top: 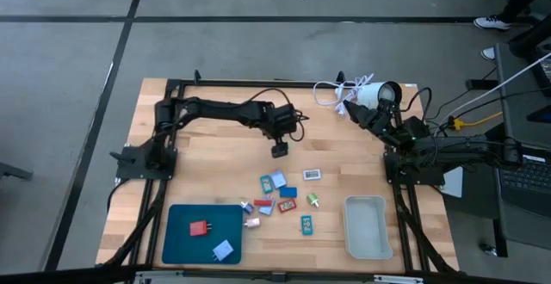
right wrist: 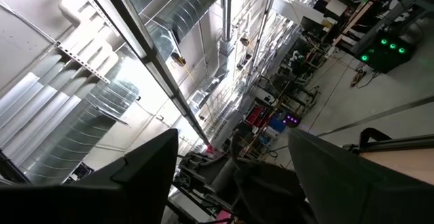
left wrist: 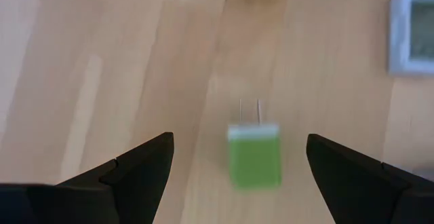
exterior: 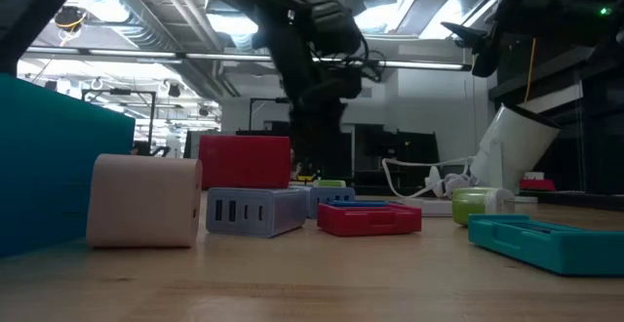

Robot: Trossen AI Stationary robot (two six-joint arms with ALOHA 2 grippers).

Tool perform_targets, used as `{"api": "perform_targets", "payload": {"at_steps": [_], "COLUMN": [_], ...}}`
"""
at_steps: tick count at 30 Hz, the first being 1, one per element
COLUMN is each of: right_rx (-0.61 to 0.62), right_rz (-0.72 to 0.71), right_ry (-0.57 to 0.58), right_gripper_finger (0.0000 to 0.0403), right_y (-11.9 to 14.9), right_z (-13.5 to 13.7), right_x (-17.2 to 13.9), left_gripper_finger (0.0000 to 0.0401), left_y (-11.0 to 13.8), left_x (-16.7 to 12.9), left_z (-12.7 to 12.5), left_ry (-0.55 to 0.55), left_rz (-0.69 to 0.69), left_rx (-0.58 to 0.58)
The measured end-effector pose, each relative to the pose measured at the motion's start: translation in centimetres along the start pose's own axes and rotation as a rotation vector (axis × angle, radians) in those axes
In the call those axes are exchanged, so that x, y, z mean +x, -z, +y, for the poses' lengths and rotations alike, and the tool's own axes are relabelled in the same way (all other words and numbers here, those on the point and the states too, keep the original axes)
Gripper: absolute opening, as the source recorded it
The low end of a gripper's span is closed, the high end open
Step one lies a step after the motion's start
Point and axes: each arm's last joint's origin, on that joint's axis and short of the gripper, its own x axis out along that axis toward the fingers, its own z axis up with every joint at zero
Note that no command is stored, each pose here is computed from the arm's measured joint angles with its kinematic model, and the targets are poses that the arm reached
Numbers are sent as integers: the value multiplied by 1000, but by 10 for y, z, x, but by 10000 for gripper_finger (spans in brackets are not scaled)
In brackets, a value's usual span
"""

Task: Pick & Place Office items
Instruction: Put the top green charger adapter into the blue bin

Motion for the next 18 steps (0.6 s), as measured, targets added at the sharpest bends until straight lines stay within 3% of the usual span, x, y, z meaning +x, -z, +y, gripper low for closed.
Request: {"api": "perform_targets", "payload": {"at_steps": [10,18], "right_rx": [-10,-9], "right_rz": [-1,-3], "right_ry": [1,11], "right_gripper_finger": [284,284], "right_y": [0,0], "right_z": [0,-1], "right_x": [0,0], "left_gripper_finger": [320,283], "left_y": [10,17], "left_x": [25,50], "left_z": [0,1], "left_ry": [8,9], "left_rz": [77,133], "left_rx": [-2,-73]}}
